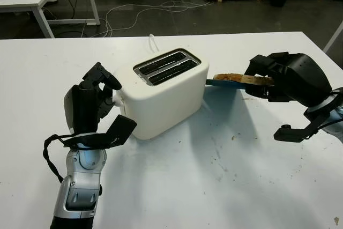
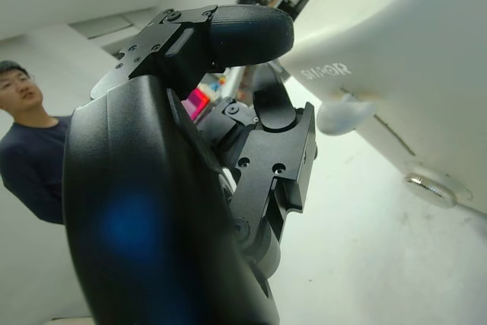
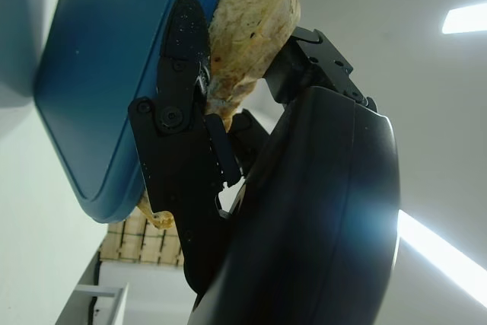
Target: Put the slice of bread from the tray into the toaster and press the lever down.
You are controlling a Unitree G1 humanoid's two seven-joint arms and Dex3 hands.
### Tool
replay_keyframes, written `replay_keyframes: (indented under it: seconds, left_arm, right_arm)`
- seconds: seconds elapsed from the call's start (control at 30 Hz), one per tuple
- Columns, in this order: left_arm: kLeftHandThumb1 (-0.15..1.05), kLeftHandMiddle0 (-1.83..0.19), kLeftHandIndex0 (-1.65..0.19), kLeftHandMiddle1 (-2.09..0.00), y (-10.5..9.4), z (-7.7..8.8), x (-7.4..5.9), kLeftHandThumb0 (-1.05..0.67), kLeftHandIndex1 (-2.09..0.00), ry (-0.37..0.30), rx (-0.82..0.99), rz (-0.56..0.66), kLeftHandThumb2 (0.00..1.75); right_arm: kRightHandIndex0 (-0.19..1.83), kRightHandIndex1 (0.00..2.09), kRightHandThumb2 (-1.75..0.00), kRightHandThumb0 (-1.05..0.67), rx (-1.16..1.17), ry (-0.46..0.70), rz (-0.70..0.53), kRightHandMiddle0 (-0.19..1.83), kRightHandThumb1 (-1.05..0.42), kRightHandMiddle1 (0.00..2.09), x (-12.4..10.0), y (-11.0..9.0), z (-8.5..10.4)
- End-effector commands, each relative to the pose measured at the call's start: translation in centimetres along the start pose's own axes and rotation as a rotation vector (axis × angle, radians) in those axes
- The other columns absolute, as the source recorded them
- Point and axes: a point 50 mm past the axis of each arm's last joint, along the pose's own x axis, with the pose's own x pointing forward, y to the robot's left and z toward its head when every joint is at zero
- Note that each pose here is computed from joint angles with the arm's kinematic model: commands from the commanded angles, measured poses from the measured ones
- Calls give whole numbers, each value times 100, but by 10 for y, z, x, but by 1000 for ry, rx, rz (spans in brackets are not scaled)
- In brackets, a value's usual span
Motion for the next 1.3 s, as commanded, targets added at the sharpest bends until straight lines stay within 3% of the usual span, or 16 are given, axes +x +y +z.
replay_keyframes:
  seconds: [0.0, 0.3, 0.53, 0.73, 0.93, 1.1, 1.13, 1.2, 1.27]
  left_arm:
    - [92, -103, -64, -175, 2, 0, 0, 10, -175, -6, 19, 13, 56]
    - [92, -101, -62, -175, 3, 0, -1, 10, -175, -7, 11, 17, 57]
    - [92, -102, -62, -175, 3, 0, -2, 10, -175, 0, 4, 22, 57]
    - [92, -101, -61, -175, 1, 0, -2, 9, -175, 3, -4, 19, 57]
    - [92, -104, -61, -175, 0, 1, -2, 11, -175, -8, 0, 18, 57]
    - [92, -102, -60, -175, 0, 1, -2, 12, -175, -4, -1, 21, 57]
    - [92, -102, -60, -175, 0, 1, -2, 12, -175, -4, -1, 22, 57]
    - [92, -102, -60, -175, 0, 0, -2, 12, -175, -8, 1, 25, 57]
    - [92, -102, -60, -175, 0, 0, -2, 11, -175, -6, 9, 27, 57]
  right_arm:
    - [92, 175, -52, -49, -27, -24, 43, 55, -92, 175, 4, 2, 2]
    - [88, 175, -52, -47, -6, -29, 259, 57, -92, 175, -5, 42, 7]
    - [85, 175, -43, -54, 132, 31, 540, 58, -92, 173, -18, 81, 9]
    - [78, 169, -55, -53, 201, 86, 703, 63, -92, 148, -28, 110, 15]
    - [76, 174, -52, -52, 253, 130, 761, 54, -92, 172, -31, 121, 16]
    - [86, 111, -53, -58, 253, 154, 832, 78, -92, 86, -27, 121, 15]
    - [89, 107, -54, -58, 260, 153, 826, 82, -92, 78, -27, 120, 15]
    - [86, 117, -56, -58, 281, 156, 807, 80, -92, 86, -25, 117, 14]
    - [86, 106, -58, -58, 287, 161, 802, 80, -92, 79, -23, 113, 11]
